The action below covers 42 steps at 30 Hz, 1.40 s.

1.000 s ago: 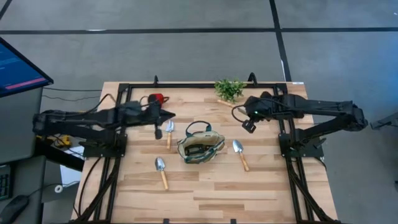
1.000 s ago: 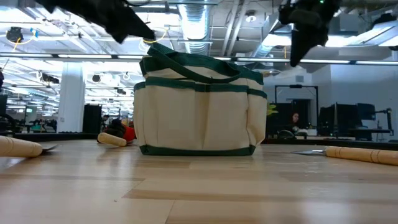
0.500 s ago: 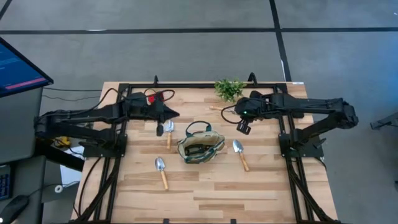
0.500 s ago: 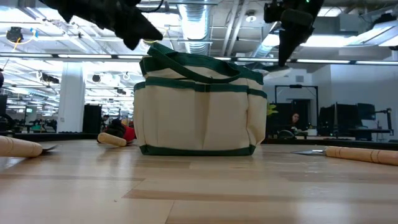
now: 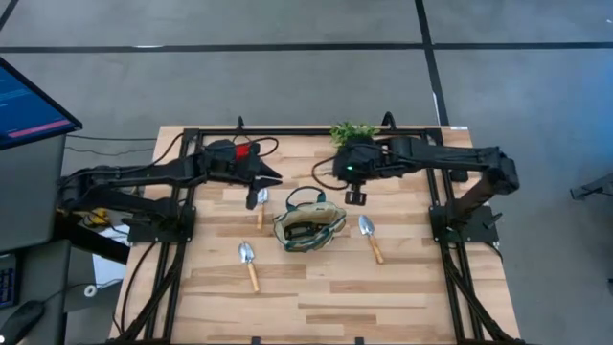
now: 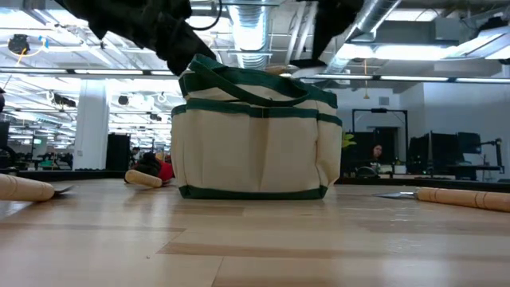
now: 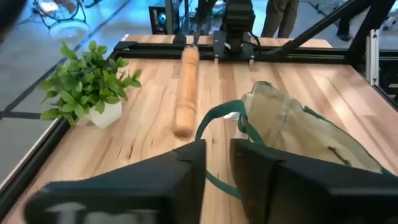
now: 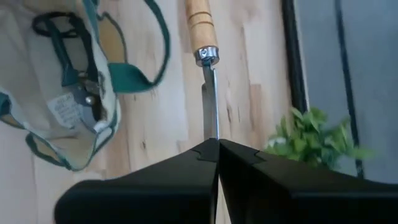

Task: Pick & Place Garden tools in Gardening bag
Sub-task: Put the brown trowel into the gardening bag

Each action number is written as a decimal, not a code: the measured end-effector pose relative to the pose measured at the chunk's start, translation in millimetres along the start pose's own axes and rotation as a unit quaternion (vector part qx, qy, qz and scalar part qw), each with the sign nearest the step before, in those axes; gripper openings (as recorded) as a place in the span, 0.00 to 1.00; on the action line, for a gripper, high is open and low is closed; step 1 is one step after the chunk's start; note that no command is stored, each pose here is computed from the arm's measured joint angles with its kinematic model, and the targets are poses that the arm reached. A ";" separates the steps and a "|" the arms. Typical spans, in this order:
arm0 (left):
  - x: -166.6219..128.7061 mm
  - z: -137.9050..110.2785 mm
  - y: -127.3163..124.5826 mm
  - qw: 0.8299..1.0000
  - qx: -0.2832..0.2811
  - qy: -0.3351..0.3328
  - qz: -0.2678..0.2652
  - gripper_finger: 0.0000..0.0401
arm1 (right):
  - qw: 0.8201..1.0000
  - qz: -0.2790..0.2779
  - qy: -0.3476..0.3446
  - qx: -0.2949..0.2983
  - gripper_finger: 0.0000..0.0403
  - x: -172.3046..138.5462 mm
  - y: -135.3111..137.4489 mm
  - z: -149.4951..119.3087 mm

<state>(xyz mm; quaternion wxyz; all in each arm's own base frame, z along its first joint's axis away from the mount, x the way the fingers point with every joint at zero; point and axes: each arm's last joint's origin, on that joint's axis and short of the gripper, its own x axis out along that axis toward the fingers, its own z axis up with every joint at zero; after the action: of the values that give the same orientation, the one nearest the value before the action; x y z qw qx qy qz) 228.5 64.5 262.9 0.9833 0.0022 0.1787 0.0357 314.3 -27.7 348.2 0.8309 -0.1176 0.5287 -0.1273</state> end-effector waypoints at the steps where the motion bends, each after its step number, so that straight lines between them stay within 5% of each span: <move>1: 2.2 1.7 0.6 1.000 0.000 0.000 0.000 0.21 | 1.000 0.005 0.006 -0.010 0.00 2.6 -0.2 4.4; 8: 13.7 7.3 3.2 1.000 -0.001 0.009 -0.002 0.38 | 0.998 0.018 0.028 -0.060 0.00 17.0 0.1 33.1; 18: 30.3 -7.3 5.3 0.998 -0.025 0.054 -0.006 0.46 | 0.996 0.014 0.010 -0.089 0.00 13.3 -4.9 54.7; 34: 31.3 -7.2 5.5 0.998 -0.025 0.052 -0.005 0.46 | 0.996 0.011 0.000 -0.093 0.00 5.2 -7.7 56.4; 42: 31.3 -7.1 5.5 0.998 -0.028 0.052 -0.005 0.35 | 0.996 0.018 0.015 -0.090 0.00 5.2 -7.0 53.3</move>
<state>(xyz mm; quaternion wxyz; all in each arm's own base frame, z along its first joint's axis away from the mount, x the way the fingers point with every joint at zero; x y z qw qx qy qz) 254.8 72.2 245.4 0.9725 -0.0286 0.2282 0.0359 364.2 -32.8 368.2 0.8114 -0.1805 0.5521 -0.0658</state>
